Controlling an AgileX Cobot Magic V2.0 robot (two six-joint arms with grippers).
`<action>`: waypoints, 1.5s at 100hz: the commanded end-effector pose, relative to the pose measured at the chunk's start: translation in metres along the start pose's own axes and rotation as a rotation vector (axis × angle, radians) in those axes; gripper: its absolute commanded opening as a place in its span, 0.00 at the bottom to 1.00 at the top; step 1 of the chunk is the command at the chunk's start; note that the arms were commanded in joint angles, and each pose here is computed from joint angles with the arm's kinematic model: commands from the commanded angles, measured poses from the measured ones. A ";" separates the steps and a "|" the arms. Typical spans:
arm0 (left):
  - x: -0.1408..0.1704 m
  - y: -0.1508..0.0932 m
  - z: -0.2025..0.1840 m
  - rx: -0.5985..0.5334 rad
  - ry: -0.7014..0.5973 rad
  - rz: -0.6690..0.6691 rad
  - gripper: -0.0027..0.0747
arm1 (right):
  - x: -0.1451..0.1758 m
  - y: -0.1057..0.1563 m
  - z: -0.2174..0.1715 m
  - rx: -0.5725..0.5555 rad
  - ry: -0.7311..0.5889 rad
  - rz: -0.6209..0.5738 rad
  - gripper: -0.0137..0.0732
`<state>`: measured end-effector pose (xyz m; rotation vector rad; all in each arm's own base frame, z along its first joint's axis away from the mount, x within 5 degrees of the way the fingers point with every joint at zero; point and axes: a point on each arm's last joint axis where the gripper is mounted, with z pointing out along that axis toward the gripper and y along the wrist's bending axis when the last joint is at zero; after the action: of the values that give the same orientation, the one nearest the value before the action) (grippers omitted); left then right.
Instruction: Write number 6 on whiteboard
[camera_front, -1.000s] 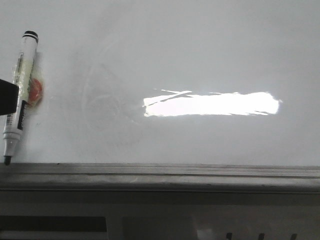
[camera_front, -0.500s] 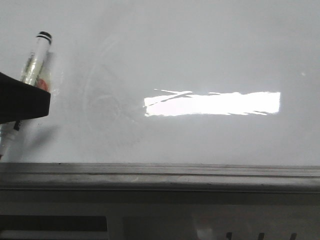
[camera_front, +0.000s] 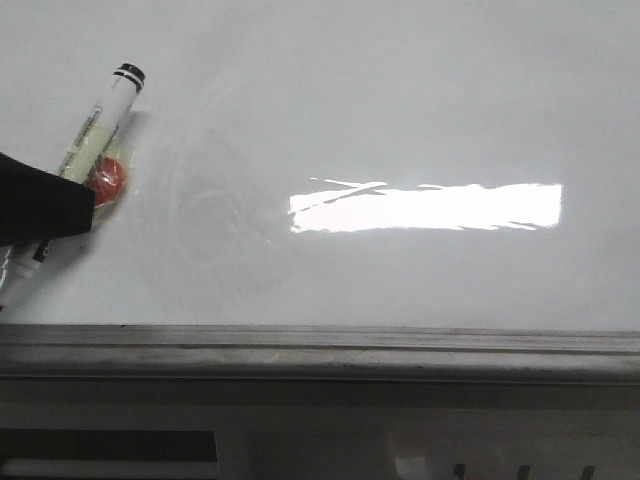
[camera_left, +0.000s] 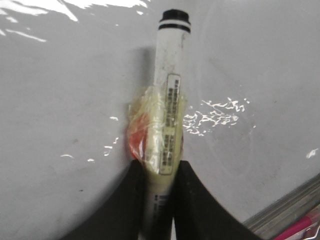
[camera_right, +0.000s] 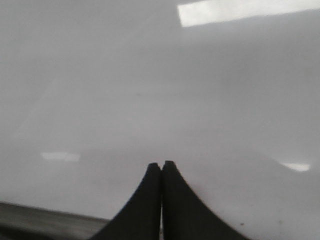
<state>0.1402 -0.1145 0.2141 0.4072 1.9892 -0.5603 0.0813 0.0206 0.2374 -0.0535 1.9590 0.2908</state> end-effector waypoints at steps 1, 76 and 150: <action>-0.001 -0.001 0.004 0.000 0.032 -0.015 0.01 | -0.019 0.007 0.002 -0.038 -0.012 -0.021 0.08; -0.035 -0.069 -0.007 0.348 -0.189 0.542 0.01 | -0.085 0.112 0.025 -0.554 0.126 -0.313 0.58; -0.029 -0.092 -0.017 0.479 -0.230 0.600 0.01 | -0.082 0.159 0.037 -0.700 0.080 -0.346 0.46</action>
<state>0.0956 -0.1780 0.2463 1.2054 1.5047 -0.5866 0.1164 0.1734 0.3081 -0.9144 1.9094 0.7055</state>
